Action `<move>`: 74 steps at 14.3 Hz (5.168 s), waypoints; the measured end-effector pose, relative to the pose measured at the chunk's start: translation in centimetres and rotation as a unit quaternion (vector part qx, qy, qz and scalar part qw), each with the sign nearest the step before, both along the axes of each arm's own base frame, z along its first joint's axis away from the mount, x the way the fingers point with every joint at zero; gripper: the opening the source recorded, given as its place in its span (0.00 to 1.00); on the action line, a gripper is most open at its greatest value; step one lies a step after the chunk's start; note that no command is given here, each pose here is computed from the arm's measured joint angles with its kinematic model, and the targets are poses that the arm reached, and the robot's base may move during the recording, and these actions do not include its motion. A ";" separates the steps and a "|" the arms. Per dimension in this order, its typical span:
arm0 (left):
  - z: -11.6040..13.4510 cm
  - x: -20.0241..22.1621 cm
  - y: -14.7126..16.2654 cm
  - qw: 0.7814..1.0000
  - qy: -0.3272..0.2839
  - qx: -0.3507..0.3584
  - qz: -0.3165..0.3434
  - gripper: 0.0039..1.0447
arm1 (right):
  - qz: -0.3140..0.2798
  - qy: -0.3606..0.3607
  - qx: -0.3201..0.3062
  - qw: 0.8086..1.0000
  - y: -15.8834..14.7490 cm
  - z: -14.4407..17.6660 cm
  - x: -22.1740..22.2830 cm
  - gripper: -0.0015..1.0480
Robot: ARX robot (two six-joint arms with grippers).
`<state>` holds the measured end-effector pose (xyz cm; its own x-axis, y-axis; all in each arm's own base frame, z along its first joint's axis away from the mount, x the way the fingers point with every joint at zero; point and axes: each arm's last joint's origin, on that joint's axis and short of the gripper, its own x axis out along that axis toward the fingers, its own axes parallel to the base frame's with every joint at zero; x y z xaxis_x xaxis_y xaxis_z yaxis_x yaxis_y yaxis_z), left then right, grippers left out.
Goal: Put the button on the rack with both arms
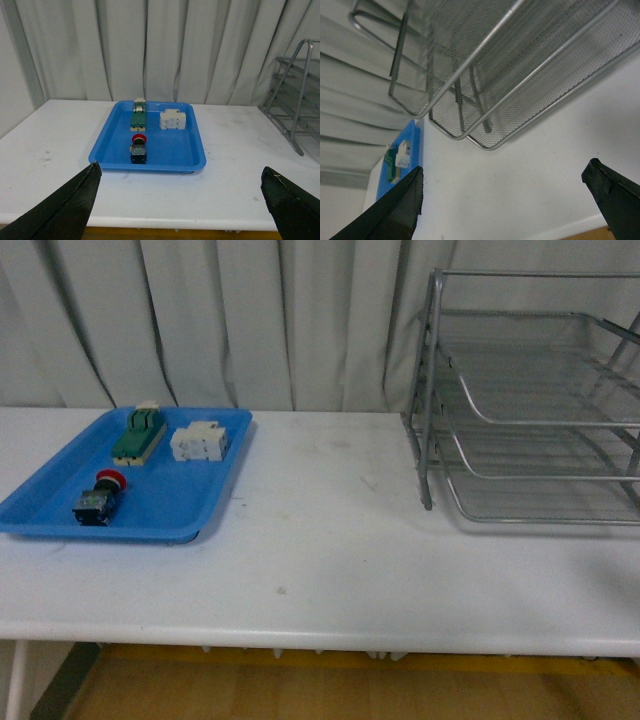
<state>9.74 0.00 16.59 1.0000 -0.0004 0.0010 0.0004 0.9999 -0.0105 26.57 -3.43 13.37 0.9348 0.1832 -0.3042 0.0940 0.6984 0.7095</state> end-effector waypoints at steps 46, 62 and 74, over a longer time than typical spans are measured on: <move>0.0 0.0 0.0 1.000 0.000 0.000 0.000 0.94 | -0.027 -0.172 -0.385 0.906 3.3 3.0 -12.6 0.02; 0.0 0.0 0.0 1.000 0.000 0.000 0.000 0.94 | -0.032 -0.183 -0.385 0.904 3.4 3.6 -15.7 0.02; 2.5 12.5 0.5 0.981 0.193 0.007 0.010 0.94 | -0.028 -0.180 -0.387 0.904 3.4 3.3 -16.8 0.95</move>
<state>22.24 0.54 19.07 0.9255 0.0214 -0.3781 -0.0197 0.9998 0.0085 9.72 -0.05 16.67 1.0000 -0.0050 0.0040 0.0049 1.0000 0.0029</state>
